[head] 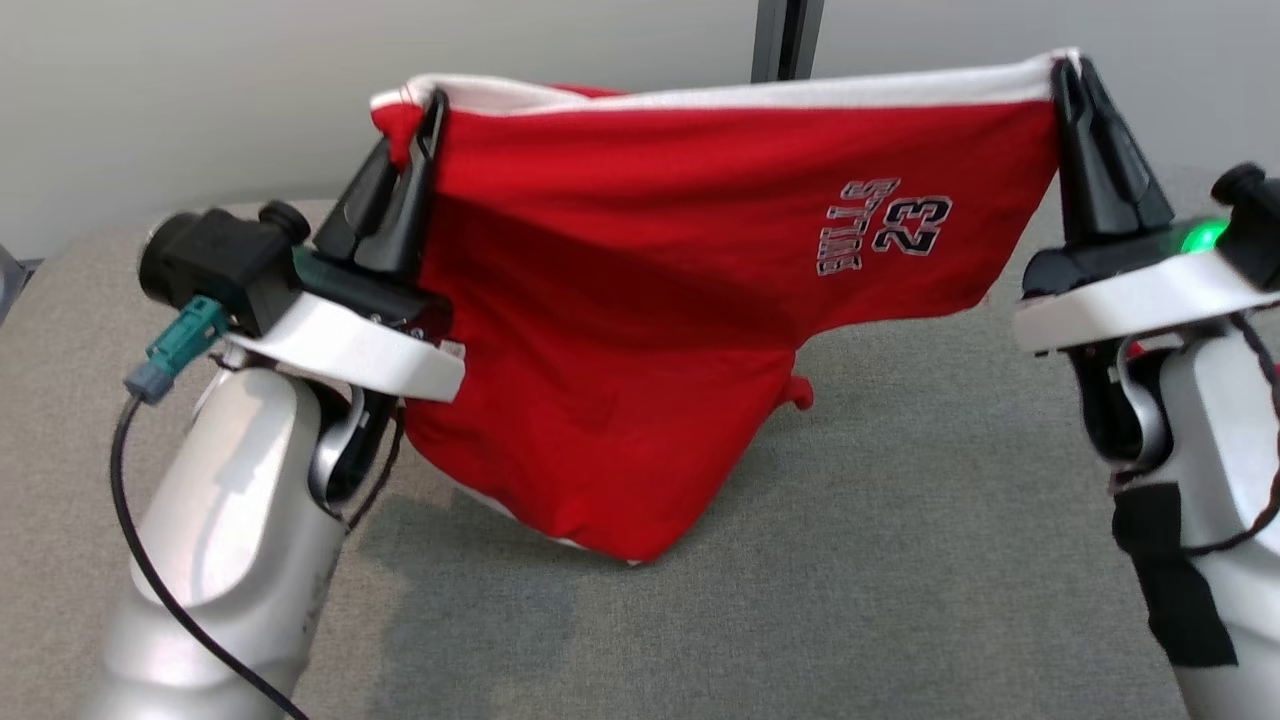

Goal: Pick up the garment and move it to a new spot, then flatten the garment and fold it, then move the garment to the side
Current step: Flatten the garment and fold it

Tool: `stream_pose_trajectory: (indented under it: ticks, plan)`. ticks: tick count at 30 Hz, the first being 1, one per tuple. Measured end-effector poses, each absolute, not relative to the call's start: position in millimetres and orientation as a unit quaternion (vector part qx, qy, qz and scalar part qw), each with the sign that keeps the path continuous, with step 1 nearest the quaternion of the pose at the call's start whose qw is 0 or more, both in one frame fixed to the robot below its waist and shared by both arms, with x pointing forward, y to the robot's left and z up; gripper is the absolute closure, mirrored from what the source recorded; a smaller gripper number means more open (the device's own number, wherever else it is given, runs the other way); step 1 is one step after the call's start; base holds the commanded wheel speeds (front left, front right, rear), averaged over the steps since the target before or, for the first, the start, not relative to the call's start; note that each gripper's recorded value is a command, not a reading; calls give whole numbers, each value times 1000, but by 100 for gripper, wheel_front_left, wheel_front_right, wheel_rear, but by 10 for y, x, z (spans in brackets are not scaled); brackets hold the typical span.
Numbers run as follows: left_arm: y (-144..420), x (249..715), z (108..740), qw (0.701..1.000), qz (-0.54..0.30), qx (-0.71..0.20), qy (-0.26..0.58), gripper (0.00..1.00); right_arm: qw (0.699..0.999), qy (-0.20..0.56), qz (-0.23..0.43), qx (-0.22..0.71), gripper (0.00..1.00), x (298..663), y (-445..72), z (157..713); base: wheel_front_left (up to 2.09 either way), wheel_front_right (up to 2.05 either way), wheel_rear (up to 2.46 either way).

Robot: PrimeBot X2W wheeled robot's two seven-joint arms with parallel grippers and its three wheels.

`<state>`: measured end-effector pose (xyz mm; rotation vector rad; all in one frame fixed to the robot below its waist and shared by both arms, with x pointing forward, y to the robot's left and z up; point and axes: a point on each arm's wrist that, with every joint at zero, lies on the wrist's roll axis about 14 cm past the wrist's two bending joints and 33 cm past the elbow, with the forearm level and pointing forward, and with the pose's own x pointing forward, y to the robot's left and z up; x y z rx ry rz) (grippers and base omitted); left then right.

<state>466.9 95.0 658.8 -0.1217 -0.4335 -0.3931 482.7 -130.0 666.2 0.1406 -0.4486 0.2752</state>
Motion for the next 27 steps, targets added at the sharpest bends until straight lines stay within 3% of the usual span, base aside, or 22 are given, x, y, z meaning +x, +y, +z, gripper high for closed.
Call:
stream_pose_trajectory:
  ticks: [6, 12, 21, 27]
  plan:
    - [927, 5072, 6752, 950, -213, -25, -228, 100, 957, -245, 146, 45, 100, 5212, -1249, 6889, 0, 0, 0]
    - [747, 5642, 6851, 932, -254, 82, -246, 100, 950, -267, 162, -13, 100, 5821, -1126, 7121, 0, 0, 0]
    - [801, 6578, 7110, 924, -222, 95, -296, 100, 949, -285, 131, -35, 100, 6622, -1218, 7165, 0, 0, 0]
    - [783, 6770, 7120, 914, -205, 80, -340, 100, 947, -304, 95, -32, 100, 6795, -1392, 7019, 0, 0, 0]
